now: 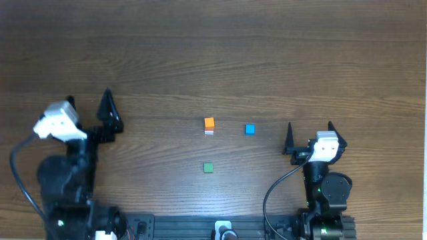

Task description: Stack Cubes

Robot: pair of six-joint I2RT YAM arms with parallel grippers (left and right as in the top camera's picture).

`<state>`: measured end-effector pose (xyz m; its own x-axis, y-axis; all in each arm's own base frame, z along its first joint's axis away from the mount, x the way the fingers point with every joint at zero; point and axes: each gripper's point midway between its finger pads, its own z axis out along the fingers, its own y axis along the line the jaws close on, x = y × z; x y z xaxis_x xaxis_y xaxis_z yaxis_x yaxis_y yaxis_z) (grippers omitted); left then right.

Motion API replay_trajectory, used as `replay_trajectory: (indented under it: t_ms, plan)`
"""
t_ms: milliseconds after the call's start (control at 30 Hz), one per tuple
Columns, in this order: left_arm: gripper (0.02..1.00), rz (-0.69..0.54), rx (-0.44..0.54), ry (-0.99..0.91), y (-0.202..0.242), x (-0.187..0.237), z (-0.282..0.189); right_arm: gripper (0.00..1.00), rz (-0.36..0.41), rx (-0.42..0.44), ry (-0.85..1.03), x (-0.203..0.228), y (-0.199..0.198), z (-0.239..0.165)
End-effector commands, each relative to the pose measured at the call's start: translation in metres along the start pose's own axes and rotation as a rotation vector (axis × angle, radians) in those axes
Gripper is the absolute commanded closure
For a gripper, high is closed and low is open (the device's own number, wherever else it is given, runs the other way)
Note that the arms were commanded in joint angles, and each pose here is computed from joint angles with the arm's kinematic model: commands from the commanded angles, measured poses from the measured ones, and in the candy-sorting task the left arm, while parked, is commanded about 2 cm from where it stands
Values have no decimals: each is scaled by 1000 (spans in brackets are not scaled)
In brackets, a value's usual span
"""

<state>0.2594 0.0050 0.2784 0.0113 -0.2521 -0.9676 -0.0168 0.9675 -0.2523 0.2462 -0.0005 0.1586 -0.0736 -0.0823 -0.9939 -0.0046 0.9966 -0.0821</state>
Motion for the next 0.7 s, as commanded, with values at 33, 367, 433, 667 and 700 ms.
replay_trajectory:
  t_ms: [33,367,433,667,700]
  plan:
    - [88,135,130,-65,-12,22,-13,9,-1,7,1,2,-1,0]
    - [20,152,129,-49,6,86,-15,9,-1,7,1,2,-1,0]
    - [20,149,134,-23,6,92,-15,9,-1,7,1,2,-1,0]
    - [20,136,115,87,12,118,-15,7,-1,7,1,2,-1,0]
    - [20,136,110,88,13,118,-15,7,-1,7,1,2,-1,0]
